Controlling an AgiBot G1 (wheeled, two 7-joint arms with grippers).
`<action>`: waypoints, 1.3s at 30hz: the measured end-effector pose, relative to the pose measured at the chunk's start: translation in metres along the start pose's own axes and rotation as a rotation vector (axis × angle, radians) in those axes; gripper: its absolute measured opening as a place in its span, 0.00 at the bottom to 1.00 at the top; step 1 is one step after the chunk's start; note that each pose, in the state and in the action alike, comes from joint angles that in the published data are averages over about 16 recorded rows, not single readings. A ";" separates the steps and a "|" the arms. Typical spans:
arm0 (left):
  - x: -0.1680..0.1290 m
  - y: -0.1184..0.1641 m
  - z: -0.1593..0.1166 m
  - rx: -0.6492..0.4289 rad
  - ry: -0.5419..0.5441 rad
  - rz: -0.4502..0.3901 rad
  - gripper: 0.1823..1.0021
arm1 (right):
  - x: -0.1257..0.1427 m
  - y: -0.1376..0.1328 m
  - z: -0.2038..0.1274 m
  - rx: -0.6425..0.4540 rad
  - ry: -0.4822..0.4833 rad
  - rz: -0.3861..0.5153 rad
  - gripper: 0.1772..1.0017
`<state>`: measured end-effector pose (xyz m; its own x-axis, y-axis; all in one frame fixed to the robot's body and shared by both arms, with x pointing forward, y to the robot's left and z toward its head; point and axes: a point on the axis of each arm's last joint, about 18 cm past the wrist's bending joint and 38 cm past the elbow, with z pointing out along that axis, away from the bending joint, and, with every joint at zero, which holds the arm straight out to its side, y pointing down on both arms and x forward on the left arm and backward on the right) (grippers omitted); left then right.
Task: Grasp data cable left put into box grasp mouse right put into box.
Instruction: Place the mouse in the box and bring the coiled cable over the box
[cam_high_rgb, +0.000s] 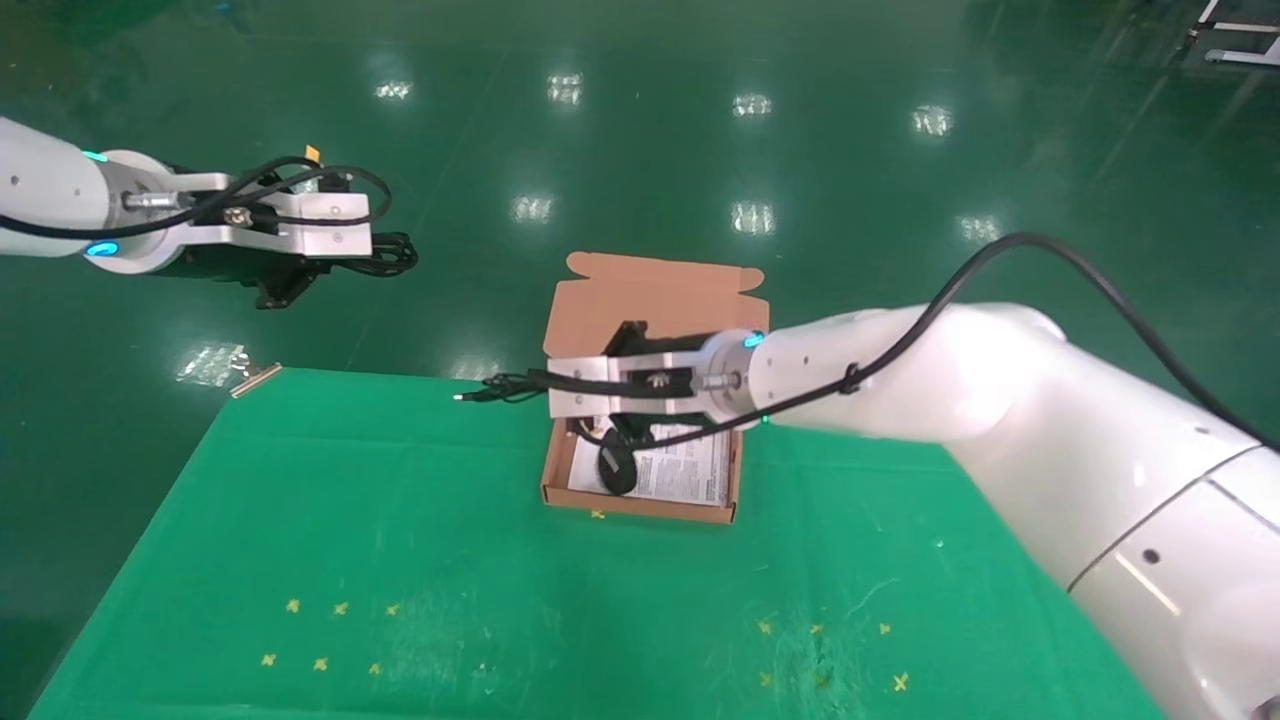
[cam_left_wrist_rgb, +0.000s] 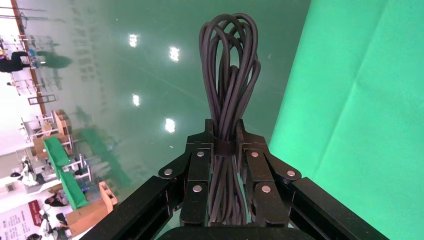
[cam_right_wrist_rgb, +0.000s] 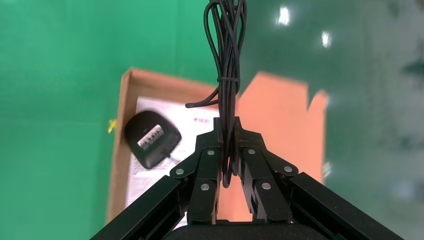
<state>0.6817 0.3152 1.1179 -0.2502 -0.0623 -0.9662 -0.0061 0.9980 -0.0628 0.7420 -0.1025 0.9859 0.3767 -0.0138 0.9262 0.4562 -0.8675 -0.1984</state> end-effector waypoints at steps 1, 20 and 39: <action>0.000 0.000 0.000 0.000 0.000 0.000 0.09 | -0.003 0.003 0.002 -0.006 -0.004 0.019 0.04; 0.006 -0.005 0.005 0.011 0.009 0.007 0.09 | -0.022 0.042 0.006 -0.078 -0.025 0.225 0.06; 0.085 -0.105 0.083 0.244 0.055 0.069 0.09 | 0.005 0.094 -0.042 -0.154 0.060 0.226 0.37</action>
<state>0.7413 0.2047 1.0211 -0.2945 0.0137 -0.9555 0.2455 0.9674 -0.0618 0.7526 -0.2053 0.9852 0.4044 -0.2410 0.8823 0.2368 -0.9042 -0.3555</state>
